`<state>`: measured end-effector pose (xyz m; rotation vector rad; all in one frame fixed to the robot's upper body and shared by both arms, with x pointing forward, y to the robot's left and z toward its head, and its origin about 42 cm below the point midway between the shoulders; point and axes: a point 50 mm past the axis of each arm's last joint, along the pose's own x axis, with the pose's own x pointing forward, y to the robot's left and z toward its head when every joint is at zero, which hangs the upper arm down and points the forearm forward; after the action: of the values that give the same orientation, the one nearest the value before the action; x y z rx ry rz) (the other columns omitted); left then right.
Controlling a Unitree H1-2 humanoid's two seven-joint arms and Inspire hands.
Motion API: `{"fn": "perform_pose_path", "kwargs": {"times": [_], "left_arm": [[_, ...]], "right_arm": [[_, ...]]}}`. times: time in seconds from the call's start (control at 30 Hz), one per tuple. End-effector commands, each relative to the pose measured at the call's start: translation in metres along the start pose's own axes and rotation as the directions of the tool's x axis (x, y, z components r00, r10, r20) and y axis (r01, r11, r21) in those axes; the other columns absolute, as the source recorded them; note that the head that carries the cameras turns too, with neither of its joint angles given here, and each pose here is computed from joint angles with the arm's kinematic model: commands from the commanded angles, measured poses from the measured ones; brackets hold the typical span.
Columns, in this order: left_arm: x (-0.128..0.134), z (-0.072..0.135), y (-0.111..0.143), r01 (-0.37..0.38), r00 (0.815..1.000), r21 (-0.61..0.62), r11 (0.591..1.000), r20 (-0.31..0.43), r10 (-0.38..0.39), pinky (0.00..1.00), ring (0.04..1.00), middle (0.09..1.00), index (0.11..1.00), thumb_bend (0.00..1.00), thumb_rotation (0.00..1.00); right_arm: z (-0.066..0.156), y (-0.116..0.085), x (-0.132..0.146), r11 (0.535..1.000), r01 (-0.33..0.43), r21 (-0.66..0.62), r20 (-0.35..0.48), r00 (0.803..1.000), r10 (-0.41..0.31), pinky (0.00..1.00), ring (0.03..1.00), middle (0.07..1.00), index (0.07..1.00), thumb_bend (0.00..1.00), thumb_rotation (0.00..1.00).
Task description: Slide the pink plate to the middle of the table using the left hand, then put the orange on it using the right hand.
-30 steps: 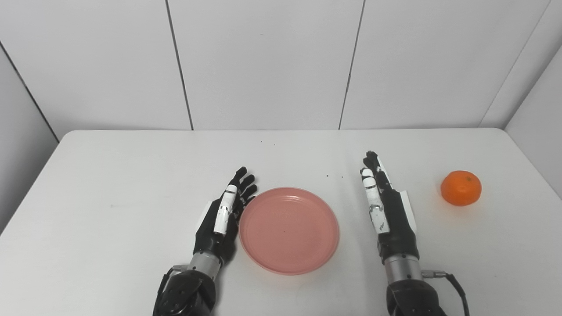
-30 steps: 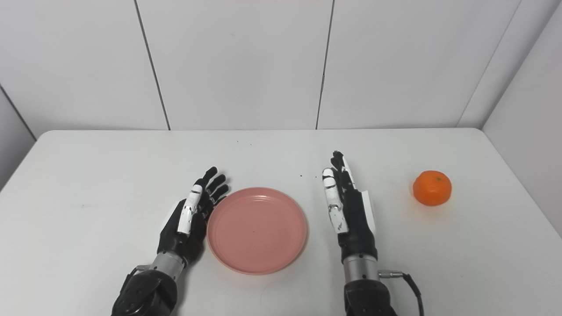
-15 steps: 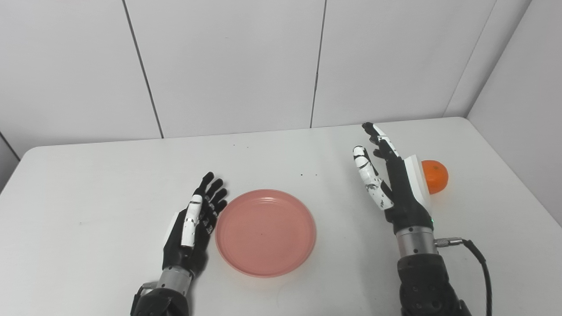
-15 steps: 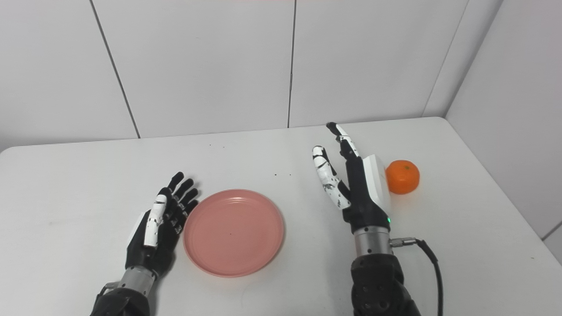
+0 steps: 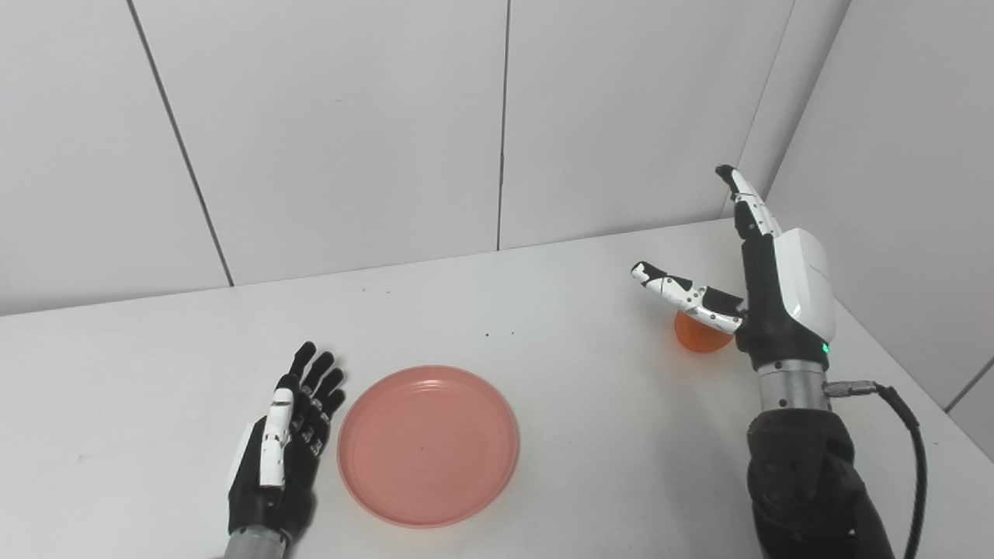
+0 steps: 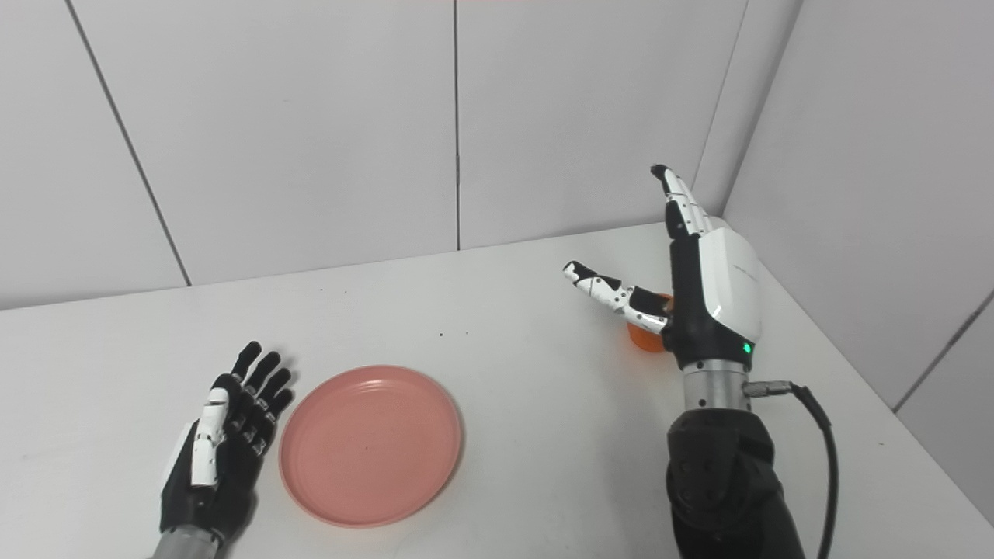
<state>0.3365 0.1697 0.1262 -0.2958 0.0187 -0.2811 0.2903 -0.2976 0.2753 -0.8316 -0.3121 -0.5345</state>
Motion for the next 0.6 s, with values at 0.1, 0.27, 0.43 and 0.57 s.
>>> {"fn": "perform_pose_path", "kwargs": {"times": [0.1, 0.27, 0.43, 0.57], "left_arm": [[-0.009, -0.019, 0.016, -0.041, 0.995, -0.038, 0.998, -0.094, 0.037, 0.99, 0.969, 0.973, 0.963, 0.32, 1.00], [-0.012, -0.018, 0.018, -0.048, 0.994, -0.035, 0.998, -0.099, 0.044, 0.99, 0.968, 0.971, 0.965, 0.31, 1.00], [-0.013, -0.017, 0.019, -0.044, 0.995, -0.019, 0.999, -0.095, 0.042, 0.98, 0.959, 0.962, 0.962, 0.30, 1.00], [-0.014, -0.016, 0.020, -0.042, 0.995, -0.021, 0.999, -0.097, 0.040, 0.98, 0.962, 0.965, 0.964, 0.30, 1.00]], "right_arm": [[0.003, -0.012, 0.015, 0.997, 0.057, -0.041, 0.022, 0.998, -0.057, 0.82, 0.904, 0.943, 0.924, 0.84, 0.36], [-0.009, -0.017, 0.019, 0.997, 0.049, -0.059, -0.020, 0.999, -0.051, 0.82, 0.919, 0.962, 0.936, 0.89, 0.28], [-0.023, -0.016, 0.025, 0.996, 0.035, -0.087, -0.074, 0.996, -0.042, 0.84, 0.926, 0.962, 0.949, 0.91, 0.29], [-0.038, -0.012, 0.030, 0.996, 0.003, -0.090, -0.113, 0.993, -0.013, 0.82, 0.927, 0.967, 0.952, 0.92, 0.31]]}}
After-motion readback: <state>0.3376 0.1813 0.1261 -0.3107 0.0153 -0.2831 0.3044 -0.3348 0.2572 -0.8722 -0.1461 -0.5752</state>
